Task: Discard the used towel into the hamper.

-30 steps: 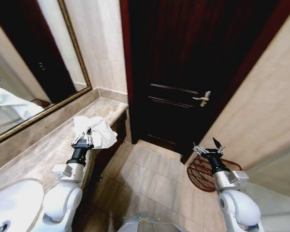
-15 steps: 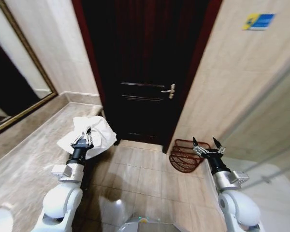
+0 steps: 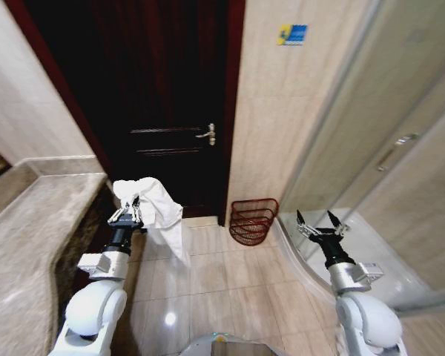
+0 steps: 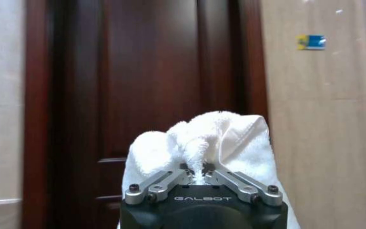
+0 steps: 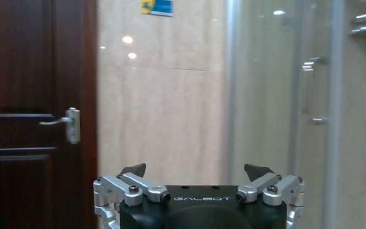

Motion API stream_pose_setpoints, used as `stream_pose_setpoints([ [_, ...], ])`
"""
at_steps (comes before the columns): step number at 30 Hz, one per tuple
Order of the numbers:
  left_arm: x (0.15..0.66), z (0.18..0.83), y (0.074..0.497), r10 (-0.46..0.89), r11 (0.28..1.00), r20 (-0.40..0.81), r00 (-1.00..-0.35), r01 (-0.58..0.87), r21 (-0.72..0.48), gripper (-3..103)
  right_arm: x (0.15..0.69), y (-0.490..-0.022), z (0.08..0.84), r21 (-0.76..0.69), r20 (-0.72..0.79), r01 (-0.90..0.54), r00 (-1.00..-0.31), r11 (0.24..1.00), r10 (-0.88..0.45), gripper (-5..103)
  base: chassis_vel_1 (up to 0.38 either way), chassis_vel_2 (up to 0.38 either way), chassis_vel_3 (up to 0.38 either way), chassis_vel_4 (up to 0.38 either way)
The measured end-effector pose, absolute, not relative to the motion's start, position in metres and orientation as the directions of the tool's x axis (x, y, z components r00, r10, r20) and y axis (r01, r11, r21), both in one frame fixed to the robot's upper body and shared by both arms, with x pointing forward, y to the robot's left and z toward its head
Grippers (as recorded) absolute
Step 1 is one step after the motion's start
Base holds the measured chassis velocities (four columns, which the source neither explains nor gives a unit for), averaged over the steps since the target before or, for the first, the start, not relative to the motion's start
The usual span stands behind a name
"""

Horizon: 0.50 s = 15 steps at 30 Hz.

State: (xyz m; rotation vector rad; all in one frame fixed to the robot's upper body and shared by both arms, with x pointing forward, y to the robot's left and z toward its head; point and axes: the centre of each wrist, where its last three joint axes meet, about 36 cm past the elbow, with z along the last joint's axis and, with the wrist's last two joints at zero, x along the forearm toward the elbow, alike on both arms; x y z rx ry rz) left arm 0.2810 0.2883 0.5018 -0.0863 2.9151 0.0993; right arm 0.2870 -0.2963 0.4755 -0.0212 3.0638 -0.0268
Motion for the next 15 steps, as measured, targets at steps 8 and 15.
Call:
stream_pose_setpoints([
  [8,0.2801,0.5008,0.2874,-0.048,0.996,-0.222,-0.974,-0.064,0.062,4,0.2867,-0.2952,0.4757,-0.017,-0.078,-0.017,-0.997,1.000,-0.018,100,-0.058,-0.170,-0.158,-0.045],
  [15,0.2804,0.4997,0.2871,-0.050,0.997,-0.227,-0.973,-0.063,0.052,4,0.2871,-0.2940,0.4737,-0.010,-0.096,-0.020,-0.995,1.000,-0.021,100,-0.004,-0.067,-0.066,-0.006],
])
